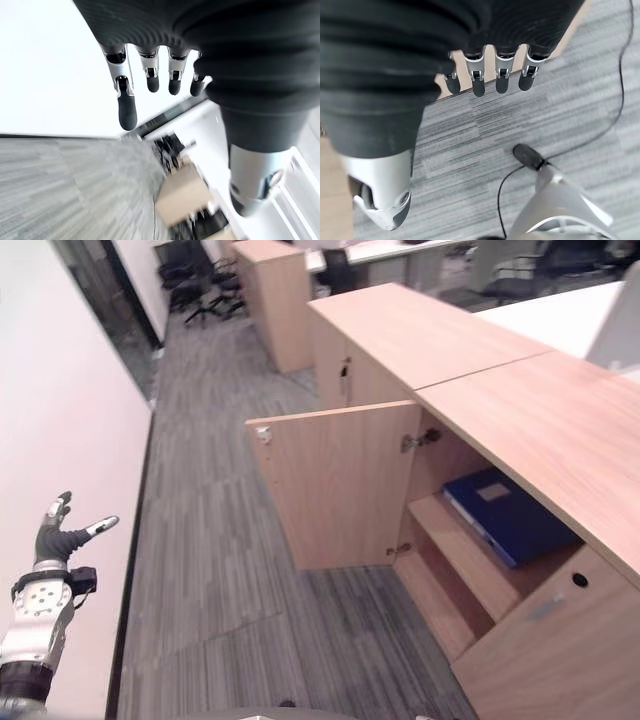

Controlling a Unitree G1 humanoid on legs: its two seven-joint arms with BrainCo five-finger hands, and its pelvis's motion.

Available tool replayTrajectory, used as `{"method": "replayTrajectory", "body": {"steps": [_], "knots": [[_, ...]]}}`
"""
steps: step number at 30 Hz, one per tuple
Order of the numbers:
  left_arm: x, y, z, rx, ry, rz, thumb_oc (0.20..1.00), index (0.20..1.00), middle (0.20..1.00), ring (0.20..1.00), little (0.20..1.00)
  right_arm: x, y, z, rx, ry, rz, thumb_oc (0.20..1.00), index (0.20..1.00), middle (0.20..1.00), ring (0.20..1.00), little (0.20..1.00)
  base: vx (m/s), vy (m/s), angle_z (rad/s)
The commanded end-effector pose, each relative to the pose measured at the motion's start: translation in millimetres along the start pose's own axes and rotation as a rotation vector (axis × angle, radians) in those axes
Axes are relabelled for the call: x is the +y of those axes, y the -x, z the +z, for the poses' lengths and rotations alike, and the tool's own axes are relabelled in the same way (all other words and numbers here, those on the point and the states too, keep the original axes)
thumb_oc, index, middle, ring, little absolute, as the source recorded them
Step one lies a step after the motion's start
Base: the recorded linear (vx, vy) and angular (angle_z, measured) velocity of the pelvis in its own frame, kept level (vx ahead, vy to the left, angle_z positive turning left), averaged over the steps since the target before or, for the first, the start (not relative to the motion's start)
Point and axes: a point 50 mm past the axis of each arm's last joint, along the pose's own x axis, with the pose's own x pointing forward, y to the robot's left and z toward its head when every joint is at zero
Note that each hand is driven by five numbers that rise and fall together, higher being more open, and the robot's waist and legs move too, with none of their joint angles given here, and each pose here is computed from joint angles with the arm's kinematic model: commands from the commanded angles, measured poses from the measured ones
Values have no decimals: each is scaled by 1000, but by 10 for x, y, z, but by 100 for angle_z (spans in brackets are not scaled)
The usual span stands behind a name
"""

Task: Put the empty folder in the office cabinet

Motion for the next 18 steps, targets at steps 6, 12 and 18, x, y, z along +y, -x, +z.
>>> {"method": "replayTrajectory", "body": {"steps": [6, 12, 18], "knots": [[111, -463, 732, -200, -95, -1, 1000, 1000, 1000, 1000, 1000, 27, -3, 229, -38, -18, 26, 1000, 1000, 1000, 1000, 1000, 96, 259, -26], [-149, -658, 993, -203, -112, -102, 1000, 1000, 1000, 1000, 1000, 58, 2, 386, -72, -21, 37, 1000, 1000, 1000, 1000, 1000, 26, 93, -12], [-217, -828, 1096, -124, -152, -107, 1000, 1000, 1000, 1000, 1000, 87, 4, 427, -83, -39, 45, 1000, 1000, 1000, 1000, 1000, 12, 19, -38]]}}
